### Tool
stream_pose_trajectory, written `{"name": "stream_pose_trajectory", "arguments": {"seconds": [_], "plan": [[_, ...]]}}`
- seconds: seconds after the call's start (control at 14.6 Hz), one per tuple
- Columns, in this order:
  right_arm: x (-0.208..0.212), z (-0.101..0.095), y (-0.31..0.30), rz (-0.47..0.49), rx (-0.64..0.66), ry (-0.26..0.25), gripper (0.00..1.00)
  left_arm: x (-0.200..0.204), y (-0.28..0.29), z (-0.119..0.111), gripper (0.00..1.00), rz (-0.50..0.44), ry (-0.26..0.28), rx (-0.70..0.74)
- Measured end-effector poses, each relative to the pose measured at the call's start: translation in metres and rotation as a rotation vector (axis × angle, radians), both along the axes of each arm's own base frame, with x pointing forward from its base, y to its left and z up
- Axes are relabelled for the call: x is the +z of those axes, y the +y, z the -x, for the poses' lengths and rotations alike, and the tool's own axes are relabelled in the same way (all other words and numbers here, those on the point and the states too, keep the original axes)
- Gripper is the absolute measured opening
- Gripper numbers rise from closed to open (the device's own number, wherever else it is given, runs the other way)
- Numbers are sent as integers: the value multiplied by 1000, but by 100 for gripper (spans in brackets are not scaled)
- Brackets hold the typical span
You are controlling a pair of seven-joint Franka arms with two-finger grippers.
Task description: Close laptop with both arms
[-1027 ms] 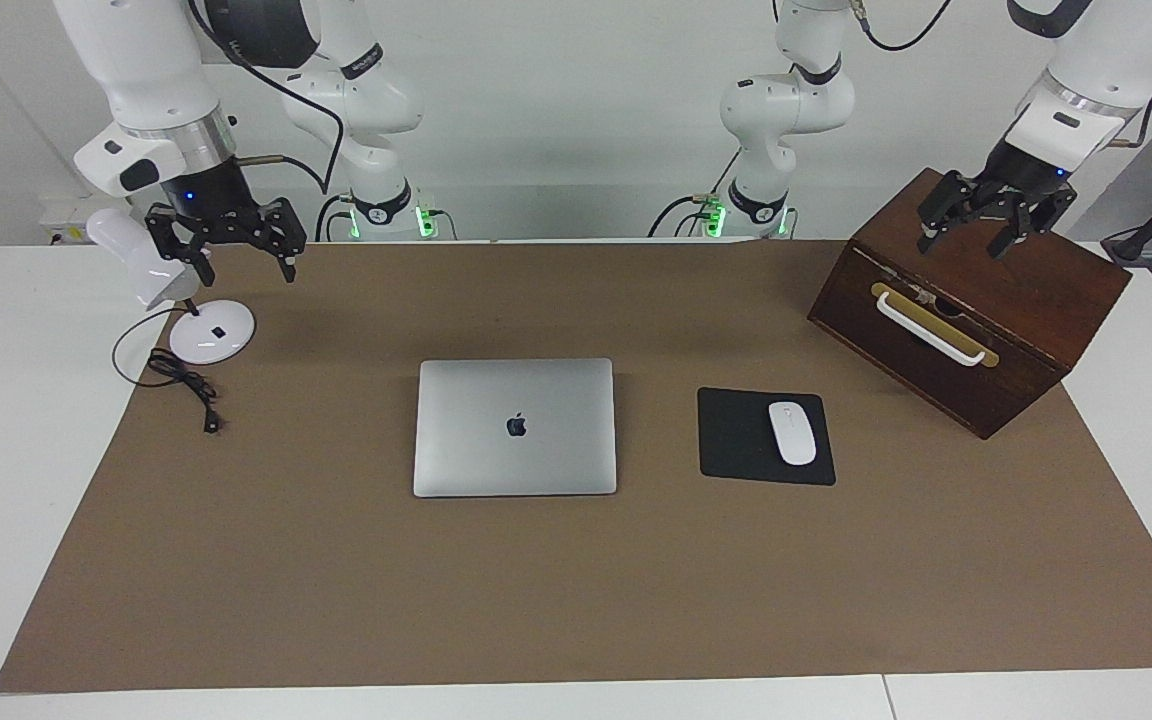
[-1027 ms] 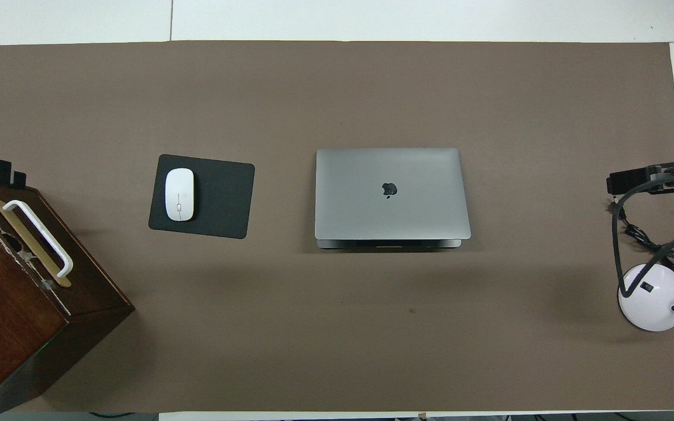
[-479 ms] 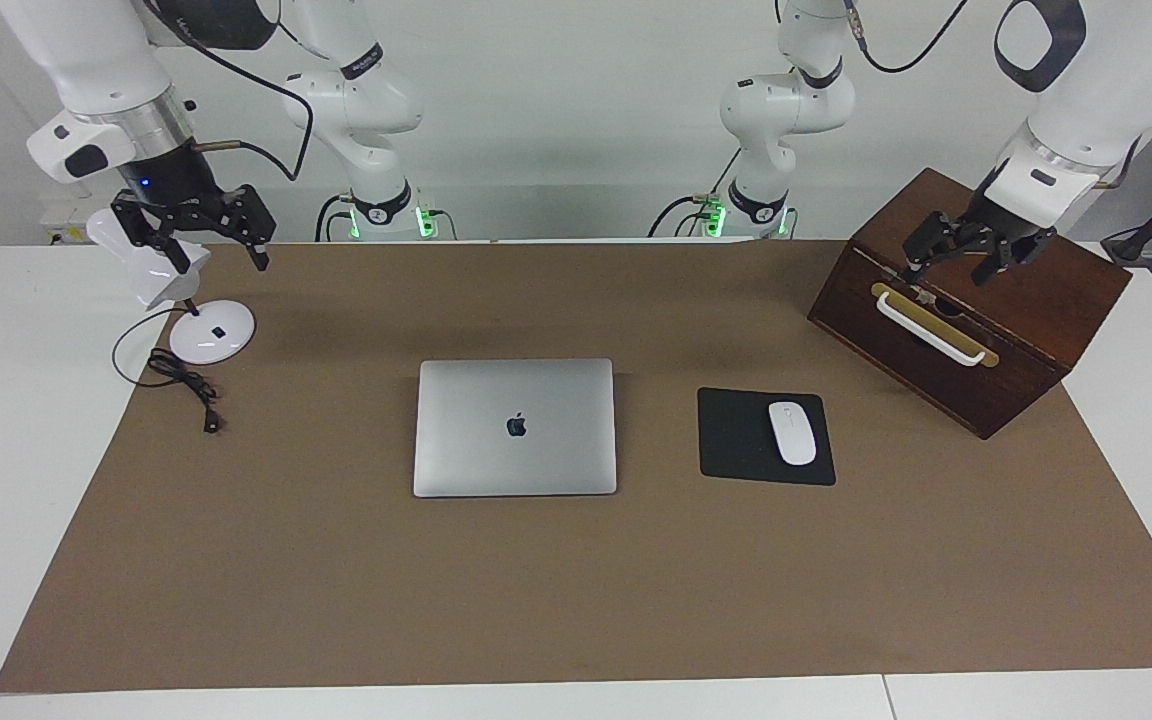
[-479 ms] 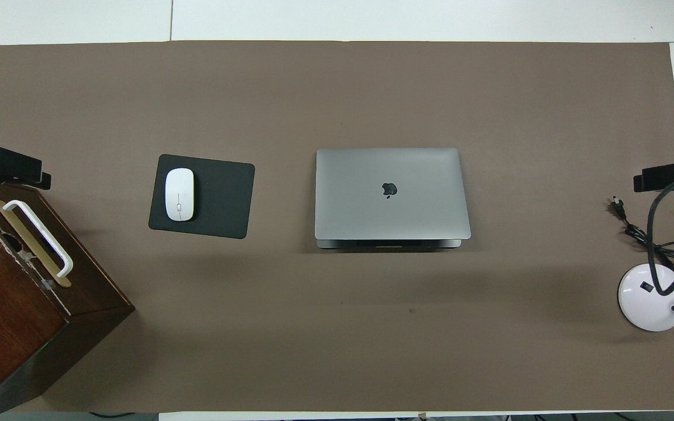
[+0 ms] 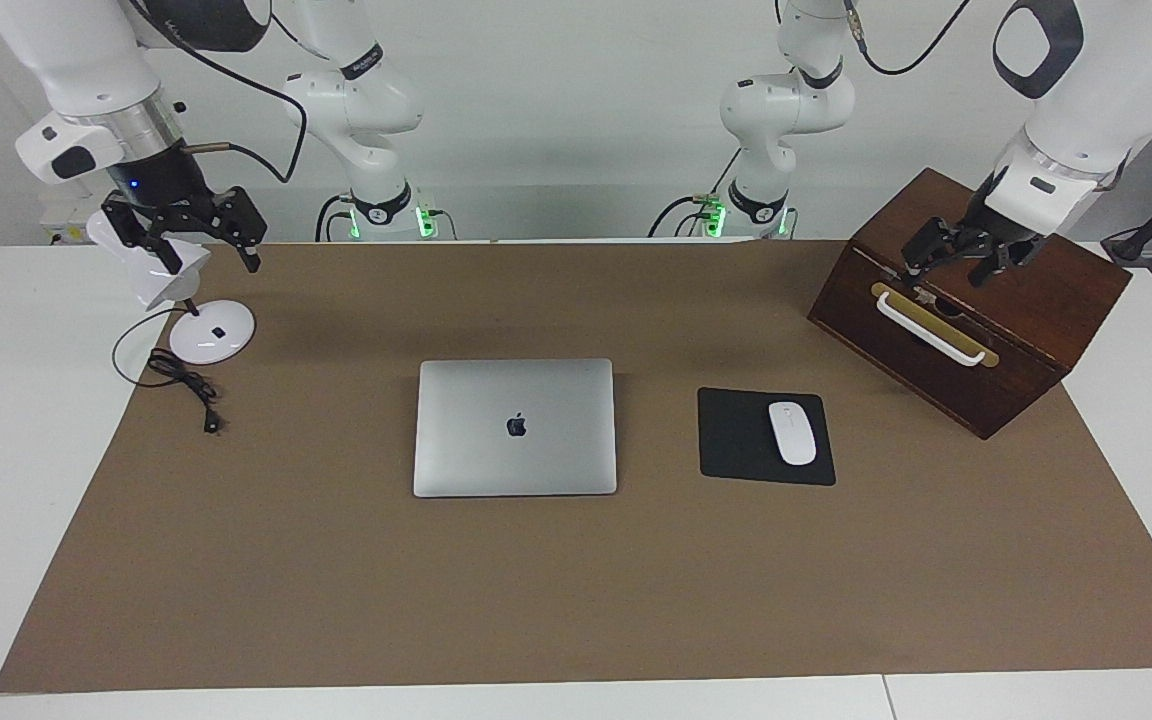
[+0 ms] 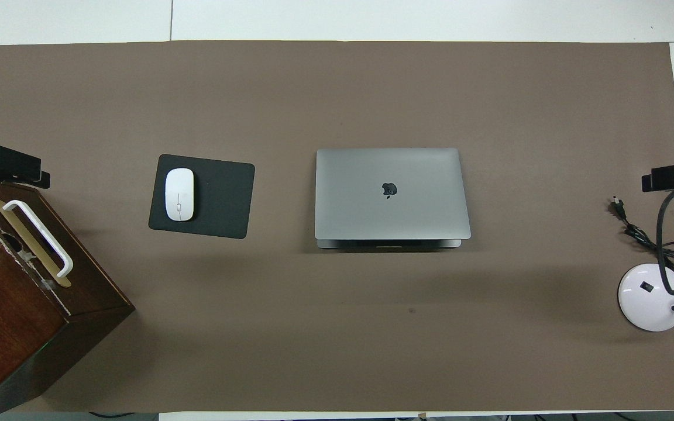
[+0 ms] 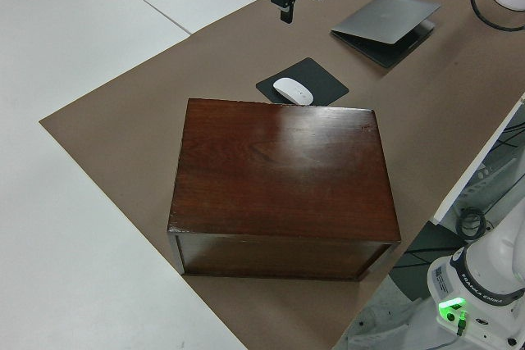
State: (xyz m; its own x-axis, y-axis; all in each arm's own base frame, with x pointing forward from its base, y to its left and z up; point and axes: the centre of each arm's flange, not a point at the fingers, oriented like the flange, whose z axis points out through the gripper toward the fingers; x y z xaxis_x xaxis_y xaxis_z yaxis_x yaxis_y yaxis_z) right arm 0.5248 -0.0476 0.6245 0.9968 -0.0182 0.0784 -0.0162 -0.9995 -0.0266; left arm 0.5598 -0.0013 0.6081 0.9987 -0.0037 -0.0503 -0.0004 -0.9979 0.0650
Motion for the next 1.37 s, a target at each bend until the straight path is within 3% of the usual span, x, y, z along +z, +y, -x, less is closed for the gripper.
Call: {"name": "stream_pose_trajectory", "arguments": {"seconds": [1.37], "plan": [[-5, -3, 4, 0, 11, 9, 100, -1, 1, 0, 100, -29, -3, -4]]}}
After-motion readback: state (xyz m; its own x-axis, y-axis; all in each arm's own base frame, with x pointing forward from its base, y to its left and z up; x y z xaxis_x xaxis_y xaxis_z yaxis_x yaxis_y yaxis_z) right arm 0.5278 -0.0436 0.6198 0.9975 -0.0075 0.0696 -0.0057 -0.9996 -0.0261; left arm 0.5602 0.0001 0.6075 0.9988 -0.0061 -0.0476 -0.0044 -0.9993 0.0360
